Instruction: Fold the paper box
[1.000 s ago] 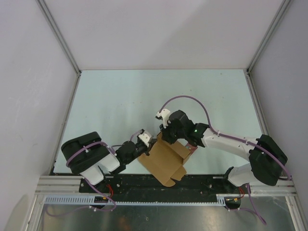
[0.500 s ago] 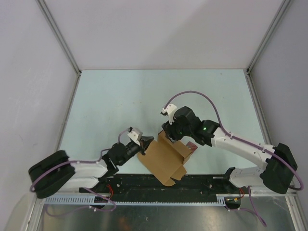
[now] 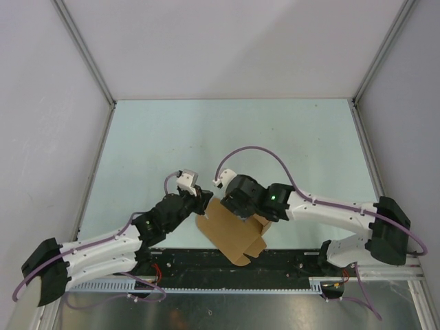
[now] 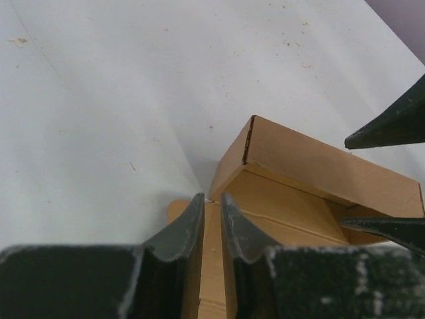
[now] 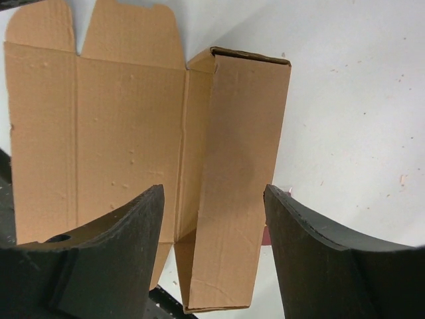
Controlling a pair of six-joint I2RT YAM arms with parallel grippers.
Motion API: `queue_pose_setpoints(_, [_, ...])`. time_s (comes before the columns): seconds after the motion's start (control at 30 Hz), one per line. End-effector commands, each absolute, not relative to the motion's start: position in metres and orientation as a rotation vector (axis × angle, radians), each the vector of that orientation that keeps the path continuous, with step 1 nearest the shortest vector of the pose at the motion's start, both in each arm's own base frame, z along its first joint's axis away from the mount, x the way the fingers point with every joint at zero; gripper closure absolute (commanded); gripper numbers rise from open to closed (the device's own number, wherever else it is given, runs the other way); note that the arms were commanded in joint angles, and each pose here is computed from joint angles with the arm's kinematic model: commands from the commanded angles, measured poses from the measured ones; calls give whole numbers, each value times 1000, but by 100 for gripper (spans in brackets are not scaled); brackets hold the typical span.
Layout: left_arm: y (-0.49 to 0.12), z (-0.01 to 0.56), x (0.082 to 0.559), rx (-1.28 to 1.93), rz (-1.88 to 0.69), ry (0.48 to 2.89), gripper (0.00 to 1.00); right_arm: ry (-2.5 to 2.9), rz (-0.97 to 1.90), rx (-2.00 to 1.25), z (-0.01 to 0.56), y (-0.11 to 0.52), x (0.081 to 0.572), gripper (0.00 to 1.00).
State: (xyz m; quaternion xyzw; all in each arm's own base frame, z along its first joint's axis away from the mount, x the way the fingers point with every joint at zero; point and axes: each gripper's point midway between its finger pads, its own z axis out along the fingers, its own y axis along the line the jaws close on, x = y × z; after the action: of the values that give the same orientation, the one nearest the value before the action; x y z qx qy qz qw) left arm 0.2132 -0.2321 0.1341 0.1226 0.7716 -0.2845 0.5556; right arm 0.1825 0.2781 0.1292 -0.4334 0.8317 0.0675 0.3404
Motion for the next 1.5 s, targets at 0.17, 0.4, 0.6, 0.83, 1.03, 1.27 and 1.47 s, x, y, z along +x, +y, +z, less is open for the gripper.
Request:
queue_pose_setpoints(0.17, [-208,147,206,162,-651,1874,81,2111,-48,-1133,133,287,195,40])
queue_pose_setpoints(0.4, [-199,155,201,129,-681,1840,81,2125,-151,-1175,111,288,198,48])
queue_pose_setpoints(0.6, [-200,153,200,138,-681,1852,80,2115,-240,-1198,108,286,202,58])
queue_pose_setpoints(0.83, [-201,162,201,148,-684,1834,80,2102,-340,-1203,114,280,209,67])
queue_pose_setpoints(1.03, [-200,165,199,147,-698,1826,80,2101,-394,-1212,112,277,211,79])
queue_pose_setpoints(1.27, [-197,169,197,137,-701,1821,80,2097,-429,-1174,121,272,221,94])
queue_pose_setpoints(1.47, [-200,207,199,141,-726,1774,81,2139,-376,-1125,138,265,243,100])
